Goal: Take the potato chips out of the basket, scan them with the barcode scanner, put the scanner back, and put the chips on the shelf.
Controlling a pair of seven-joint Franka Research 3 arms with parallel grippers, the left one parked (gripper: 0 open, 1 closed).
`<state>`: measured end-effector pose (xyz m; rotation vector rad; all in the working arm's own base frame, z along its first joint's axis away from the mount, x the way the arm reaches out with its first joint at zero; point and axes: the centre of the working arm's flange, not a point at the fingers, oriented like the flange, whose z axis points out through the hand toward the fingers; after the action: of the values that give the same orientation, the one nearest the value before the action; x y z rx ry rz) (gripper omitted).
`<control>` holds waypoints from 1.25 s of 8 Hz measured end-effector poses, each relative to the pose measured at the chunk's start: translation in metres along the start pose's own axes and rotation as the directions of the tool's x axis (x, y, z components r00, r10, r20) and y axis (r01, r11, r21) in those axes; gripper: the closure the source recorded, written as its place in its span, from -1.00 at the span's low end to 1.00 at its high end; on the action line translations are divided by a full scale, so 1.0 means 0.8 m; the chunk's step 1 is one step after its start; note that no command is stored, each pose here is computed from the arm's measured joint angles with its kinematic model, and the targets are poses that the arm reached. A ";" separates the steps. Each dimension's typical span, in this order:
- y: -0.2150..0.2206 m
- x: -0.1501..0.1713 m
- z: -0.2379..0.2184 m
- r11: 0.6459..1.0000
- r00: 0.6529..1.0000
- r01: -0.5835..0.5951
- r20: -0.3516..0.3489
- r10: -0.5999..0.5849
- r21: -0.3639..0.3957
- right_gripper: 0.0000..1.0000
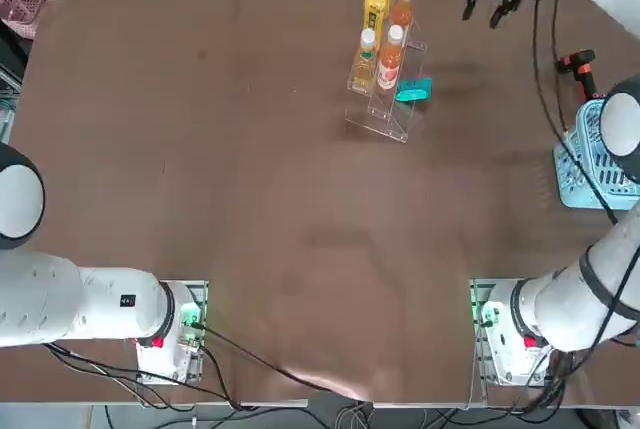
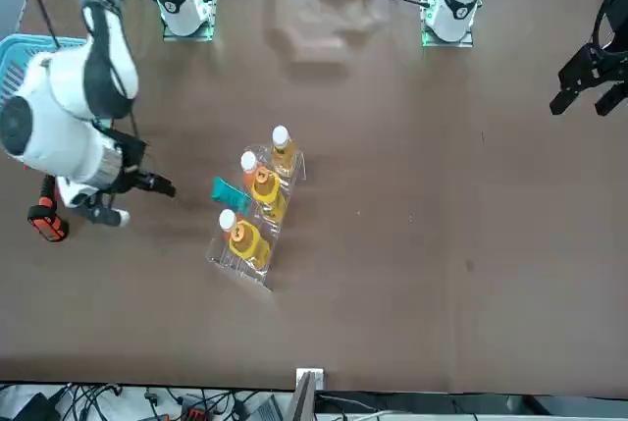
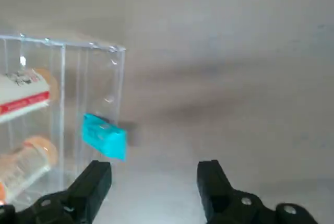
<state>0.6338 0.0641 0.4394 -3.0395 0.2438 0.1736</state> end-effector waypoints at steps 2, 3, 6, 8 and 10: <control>0.031 -0.003 -0.067 0.999 1.000 -0.002 0.028 0.003 -0.039 -1.00; 0.047 -0.007 -0.095 0.999 0.999 -0.017 0.048 0.020 -0.043 -1.00; 0.074 -0.029 -0.168 0.999 0.995 -0.024 0.096 0.028 -0.044 -1.00; 0.073 -0.036 -0.189 0.999 0.996 0.007 0.094 -0.003 -0.042 -1.00; 0.062 -0.039 -0.192 0.999 0.995 0.028 0.093 -0.025 -0.039 -1.00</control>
<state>0.6117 0.0057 0.5913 -3.0624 0.1951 0.3195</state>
